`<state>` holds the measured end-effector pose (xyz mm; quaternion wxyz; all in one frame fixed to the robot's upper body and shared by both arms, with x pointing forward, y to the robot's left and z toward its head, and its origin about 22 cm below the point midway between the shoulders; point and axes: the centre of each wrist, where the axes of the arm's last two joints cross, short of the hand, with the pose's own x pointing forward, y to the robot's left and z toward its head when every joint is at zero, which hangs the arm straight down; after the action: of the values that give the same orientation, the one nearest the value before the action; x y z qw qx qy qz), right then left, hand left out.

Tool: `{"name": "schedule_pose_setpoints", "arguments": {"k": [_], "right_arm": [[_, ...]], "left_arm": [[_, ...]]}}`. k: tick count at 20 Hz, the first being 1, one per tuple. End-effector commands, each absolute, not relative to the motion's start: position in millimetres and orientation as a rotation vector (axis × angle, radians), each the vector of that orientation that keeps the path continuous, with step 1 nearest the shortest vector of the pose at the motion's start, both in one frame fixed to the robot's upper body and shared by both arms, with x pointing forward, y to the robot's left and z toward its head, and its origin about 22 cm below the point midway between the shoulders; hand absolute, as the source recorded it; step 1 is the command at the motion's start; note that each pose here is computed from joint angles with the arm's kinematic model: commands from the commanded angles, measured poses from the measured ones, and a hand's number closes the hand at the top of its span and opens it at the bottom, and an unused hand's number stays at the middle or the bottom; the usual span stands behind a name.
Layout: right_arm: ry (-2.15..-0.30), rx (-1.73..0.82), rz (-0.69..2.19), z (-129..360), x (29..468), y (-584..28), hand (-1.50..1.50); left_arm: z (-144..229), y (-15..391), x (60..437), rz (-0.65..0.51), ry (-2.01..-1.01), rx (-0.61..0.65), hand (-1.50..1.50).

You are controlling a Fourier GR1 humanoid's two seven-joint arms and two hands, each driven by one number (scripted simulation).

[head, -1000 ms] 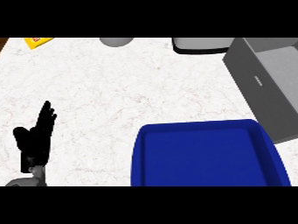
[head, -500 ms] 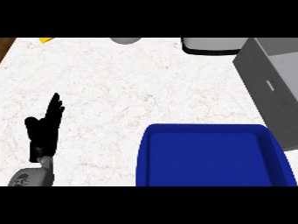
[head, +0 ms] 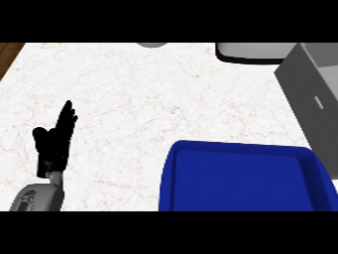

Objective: Pick the can from the tray and place it in the cardboard box

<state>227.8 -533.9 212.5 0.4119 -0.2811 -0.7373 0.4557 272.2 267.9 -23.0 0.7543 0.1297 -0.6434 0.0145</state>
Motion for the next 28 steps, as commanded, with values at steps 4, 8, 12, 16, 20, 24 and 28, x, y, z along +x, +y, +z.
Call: {"name": "schedule_pose_setpoints", "arguments": {"k": [4, 8, 12, 16, 20, 24, 28], "right_arm": [[-1.852, -0.657, 1.159, 179, 293, -511, 1.5], [-1.802, -0.77, 1.219, 143, 323, -489, 1.5], [-1.686, -0.652, 1.107, 143, 341, -493, -1.5], [-1.69, -0.487, 1.063, 112, 345, -490, -1.5], [-1.82, -0.327, 0.93, 117, 345, -497, -1.5], [-1.914, -0.127, 0.783, 116, 351, -491, -1.5], [-1.903, -0.024, 0.61, 117, 336, -512, -1.5]], "left_arm": [[-27, 264, 283, 0.008, -1.414, 0.299, 0.0], [-28, 259, 267, 0.027, -1.406, 0.246, 0.0], [-32, 270, 263, 0.022, -1.405, 0.264, 0.0], [-24, 252, 274, 0.014, -1.403, 0.255, 0.0], [-27, 258, 270, 0.015, -1.422, 0.255, 0.0], [-28, 268, 274, 0.031, -1.415, 0.274, 0.0], [-23, 264, 277, 0.02, -1.417, 0.264, 0.0]]}}
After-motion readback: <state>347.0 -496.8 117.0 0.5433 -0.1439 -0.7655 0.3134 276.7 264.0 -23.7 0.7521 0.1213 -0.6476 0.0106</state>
